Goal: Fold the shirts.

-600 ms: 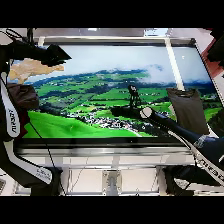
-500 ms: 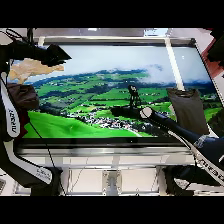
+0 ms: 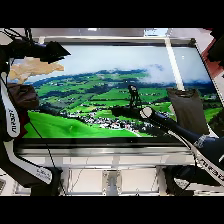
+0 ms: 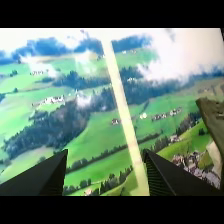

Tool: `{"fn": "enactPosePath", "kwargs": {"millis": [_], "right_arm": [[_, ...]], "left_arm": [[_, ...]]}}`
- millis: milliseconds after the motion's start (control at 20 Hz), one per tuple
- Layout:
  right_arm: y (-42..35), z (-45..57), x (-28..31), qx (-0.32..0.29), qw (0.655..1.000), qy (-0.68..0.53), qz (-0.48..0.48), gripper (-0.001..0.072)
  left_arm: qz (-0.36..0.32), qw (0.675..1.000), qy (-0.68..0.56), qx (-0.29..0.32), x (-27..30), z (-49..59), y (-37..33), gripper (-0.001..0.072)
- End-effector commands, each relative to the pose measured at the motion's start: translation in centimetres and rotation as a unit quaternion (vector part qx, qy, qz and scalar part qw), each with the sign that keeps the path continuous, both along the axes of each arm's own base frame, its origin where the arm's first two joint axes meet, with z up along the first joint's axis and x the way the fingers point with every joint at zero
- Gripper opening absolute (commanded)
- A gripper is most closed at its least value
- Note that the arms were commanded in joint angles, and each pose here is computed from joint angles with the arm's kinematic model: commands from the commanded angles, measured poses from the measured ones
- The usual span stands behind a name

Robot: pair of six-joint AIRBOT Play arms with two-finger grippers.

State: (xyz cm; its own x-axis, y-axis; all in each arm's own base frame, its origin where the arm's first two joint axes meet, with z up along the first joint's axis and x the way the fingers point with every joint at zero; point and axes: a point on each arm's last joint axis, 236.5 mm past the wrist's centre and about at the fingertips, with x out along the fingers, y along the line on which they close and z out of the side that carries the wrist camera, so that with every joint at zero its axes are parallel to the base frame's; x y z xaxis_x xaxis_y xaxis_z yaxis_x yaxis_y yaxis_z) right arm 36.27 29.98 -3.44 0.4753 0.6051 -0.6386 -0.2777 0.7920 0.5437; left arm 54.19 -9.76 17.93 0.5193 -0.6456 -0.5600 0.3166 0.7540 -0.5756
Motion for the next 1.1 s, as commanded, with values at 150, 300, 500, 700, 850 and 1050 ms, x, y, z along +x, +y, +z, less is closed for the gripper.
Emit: {"fn": "enactPosePath", "kwargs": {"millis": [150, 300, 500, 700, 850, 1050], "right_arm": [[-0.6, 0.0, 0.7, -0.013, 1.0, -0.016, -0.003, 0.0352], [-1.0, 0.4, 1.5, -0.007, 0.999, -0.025, -0.025, 0.0352], [-1.0, 0.4, 1.6, -0.011, 0.999, -0.029, -0.022, 0.0352], [-1.0, 0.3, 1.5, -0.012, 0.999, -0.028, -0.02, 0.0356], [-0.4, -0.2, 0.1, -0.011, 1.0, -0.004, 0.005, 0.0687], [0.3, -0.8, -1.7, -0.008, 0.999, 0.026, 0.033, 0.0683]], "left_arm": [[0.011, 0.997, -0.076, -0.012, 2.2, 2.4, 0.0, 0.0549], [0.11, 0.979, -0.091, 0.145, 5.1, -0.7, 7.4, 0.0471], [0.318, 0.848, -0.019, 0.423, 2.9, -2.7, 24.9, 0.0553], [0.329, 0.82, 0.128, 0.45, -2.2, -9.2, 30.7, 0.0556], [0.322, 0.794, 0.259, 0.446, -6.7, -15.2, 33.6, 0.0717], [0.312, 0.777, 0.319, 0.443, -8.5, -19.9, 35.6, 0.0717]]}}
